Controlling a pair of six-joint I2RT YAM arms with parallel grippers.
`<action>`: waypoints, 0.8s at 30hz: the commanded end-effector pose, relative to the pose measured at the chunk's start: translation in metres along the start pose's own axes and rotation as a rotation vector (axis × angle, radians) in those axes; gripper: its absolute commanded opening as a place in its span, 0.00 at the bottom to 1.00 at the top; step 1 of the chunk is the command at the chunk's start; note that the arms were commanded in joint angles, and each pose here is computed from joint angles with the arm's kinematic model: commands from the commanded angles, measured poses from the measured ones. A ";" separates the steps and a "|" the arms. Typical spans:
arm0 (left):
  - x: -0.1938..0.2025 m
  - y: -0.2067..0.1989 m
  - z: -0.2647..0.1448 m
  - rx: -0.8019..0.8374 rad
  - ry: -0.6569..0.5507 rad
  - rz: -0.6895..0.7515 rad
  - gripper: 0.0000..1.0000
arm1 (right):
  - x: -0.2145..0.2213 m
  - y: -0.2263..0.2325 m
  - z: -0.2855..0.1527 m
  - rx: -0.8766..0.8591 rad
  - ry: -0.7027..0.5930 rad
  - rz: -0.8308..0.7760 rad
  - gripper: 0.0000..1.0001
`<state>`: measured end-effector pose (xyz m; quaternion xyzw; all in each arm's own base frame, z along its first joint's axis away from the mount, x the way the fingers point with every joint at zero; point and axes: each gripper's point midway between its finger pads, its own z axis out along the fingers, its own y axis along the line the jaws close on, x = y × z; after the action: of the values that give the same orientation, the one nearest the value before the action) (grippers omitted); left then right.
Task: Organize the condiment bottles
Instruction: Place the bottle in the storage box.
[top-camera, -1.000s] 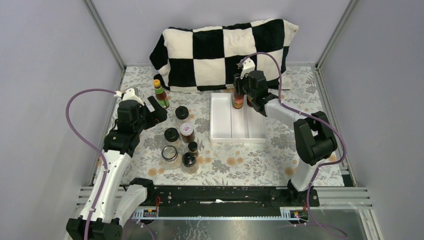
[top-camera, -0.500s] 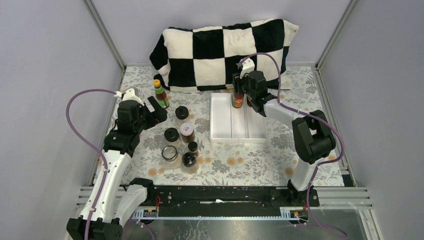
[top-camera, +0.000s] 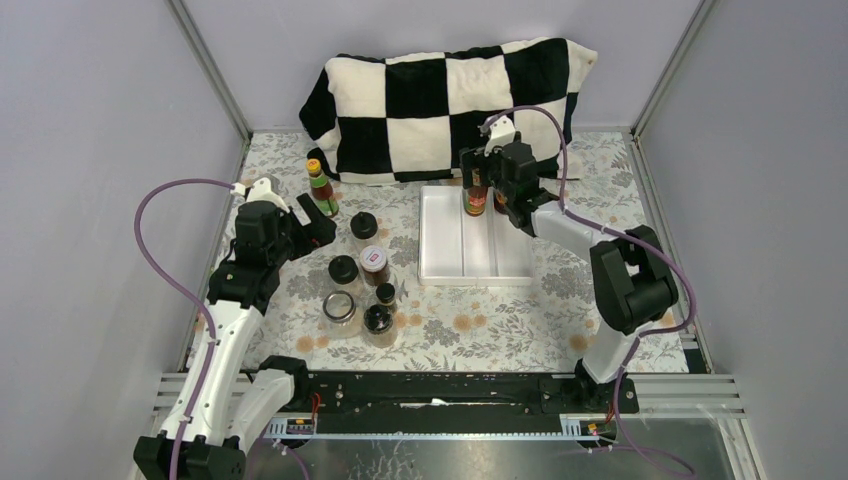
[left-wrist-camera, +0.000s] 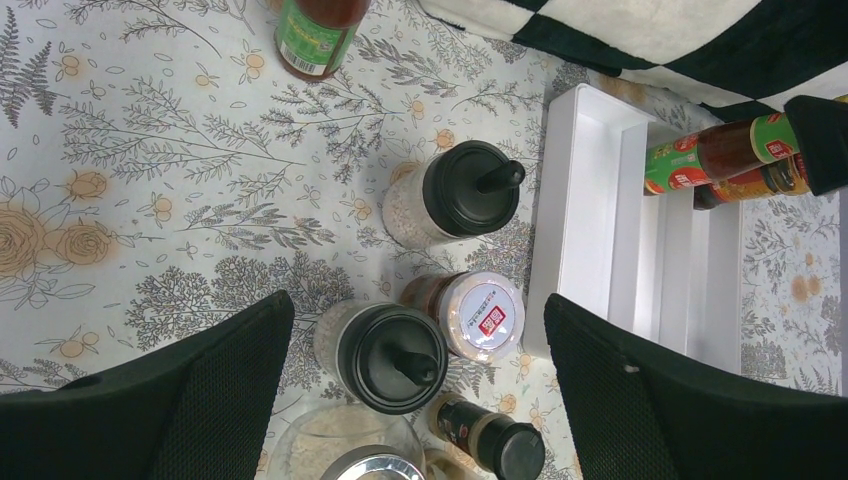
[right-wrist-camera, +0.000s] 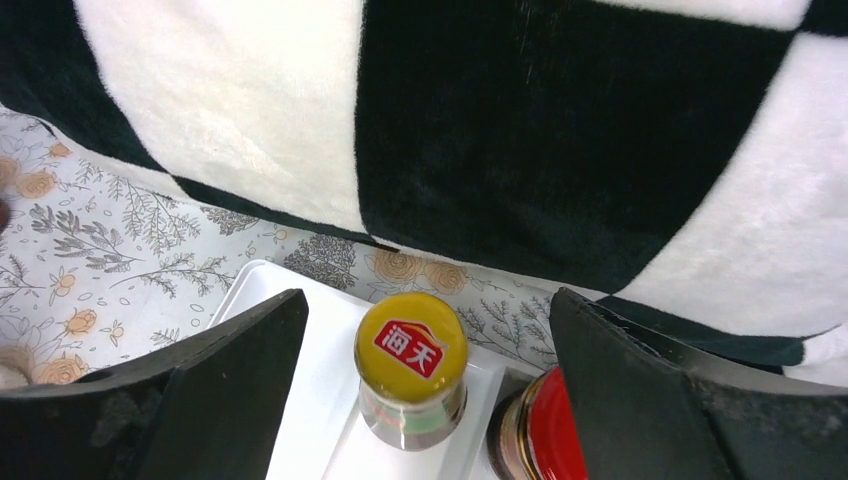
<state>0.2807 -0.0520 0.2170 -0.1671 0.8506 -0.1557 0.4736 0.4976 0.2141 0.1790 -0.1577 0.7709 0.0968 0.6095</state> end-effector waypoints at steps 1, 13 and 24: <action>-0.010 -0.003 -0.001 0.024 -0.049 0.019 0.99 | -0.054 -0.010 -0.028 0.037 -0.125 0.038 1.00; -0.018 -0.002 -0.010 0.020 -0.095 0.025 0.99 | -0.109 0.020 -0.086 -0.097 -0.098 0.064 1.00; -0.033 0.002 -0.026 0.002 -0.189 0.013 0.99 | -0.149 0.083 -0.135 -0.406 0.053 0.148 1.00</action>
<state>0.2717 -0.0442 0.2412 -0.1690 0.8245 -0.1531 0.5179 0.4100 0.2485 0.3331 -0.2049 0.7504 0.2215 0.5881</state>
